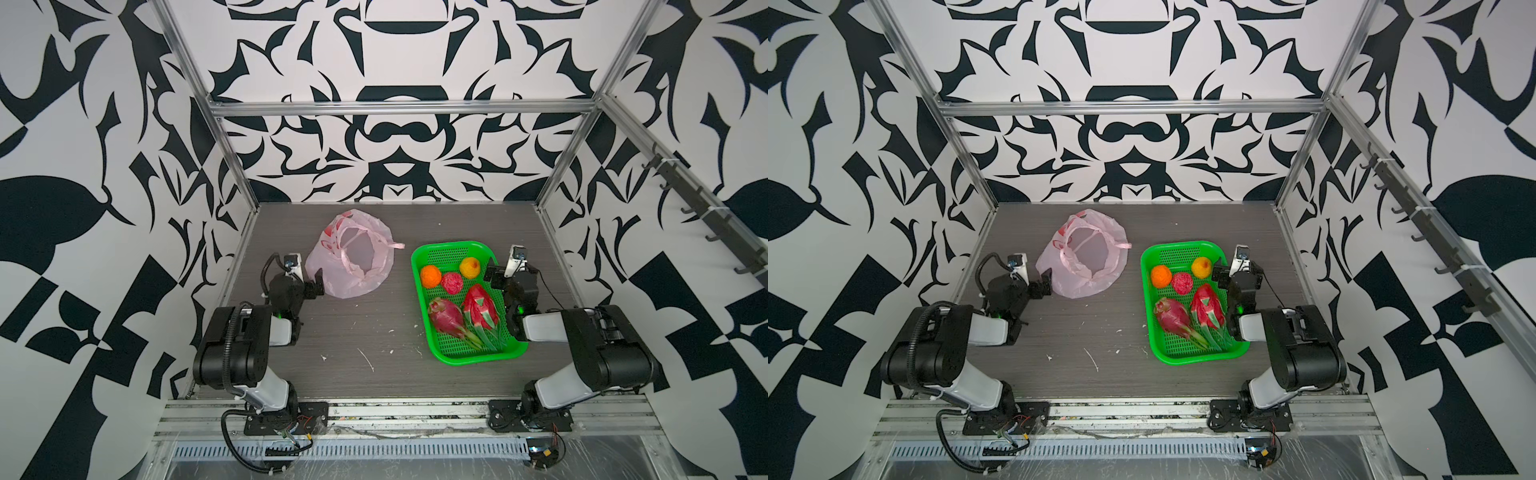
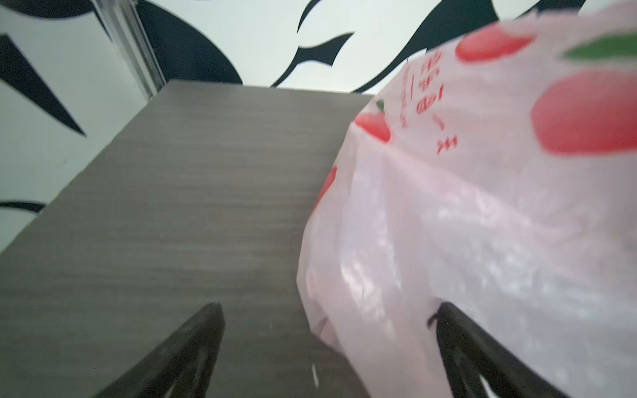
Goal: Untie the knot of the plastic bag and take out the fruit
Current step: Reset both arms
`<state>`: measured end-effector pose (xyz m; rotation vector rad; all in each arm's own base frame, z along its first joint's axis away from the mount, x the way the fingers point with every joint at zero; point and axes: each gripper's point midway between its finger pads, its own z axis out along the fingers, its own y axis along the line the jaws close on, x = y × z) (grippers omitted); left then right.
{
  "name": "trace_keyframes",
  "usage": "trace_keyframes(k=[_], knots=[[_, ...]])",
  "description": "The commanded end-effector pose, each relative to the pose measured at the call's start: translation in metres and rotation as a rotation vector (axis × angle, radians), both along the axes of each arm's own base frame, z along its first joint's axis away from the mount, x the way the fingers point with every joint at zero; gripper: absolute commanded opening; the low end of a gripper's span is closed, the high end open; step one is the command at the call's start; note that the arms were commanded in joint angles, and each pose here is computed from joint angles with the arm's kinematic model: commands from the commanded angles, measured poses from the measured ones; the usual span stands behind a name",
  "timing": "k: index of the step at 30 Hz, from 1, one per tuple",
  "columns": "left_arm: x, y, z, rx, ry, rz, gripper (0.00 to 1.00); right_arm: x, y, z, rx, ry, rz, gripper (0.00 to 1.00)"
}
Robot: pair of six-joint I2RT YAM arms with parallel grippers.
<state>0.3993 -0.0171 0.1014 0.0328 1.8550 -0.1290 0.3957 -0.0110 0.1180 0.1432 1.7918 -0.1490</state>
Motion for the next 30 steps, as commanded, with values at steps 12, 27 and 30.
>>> trace_keyframes(k=[12, 27, 30], knots=[[-0.017, 0.000, -0.008, 0.016, 0.012, 0.002, 1.00, -0.013, 0.000, -0.037, -0.019, 0.148, 0.007, 1.00], [-0.007, 0.008, -0.012, 0.036, 0.035, 0.077, 1.00, -0.012, 0.000, -0.037, -0.019, 0.147, 0.007, 1.00], [-0.007, 0.005, -0.015, 0.039, 0.075, 0.058, 1.00, -0.012, 0.000, -0.037, -0.019, 0.147, 0.007, 1.00]])
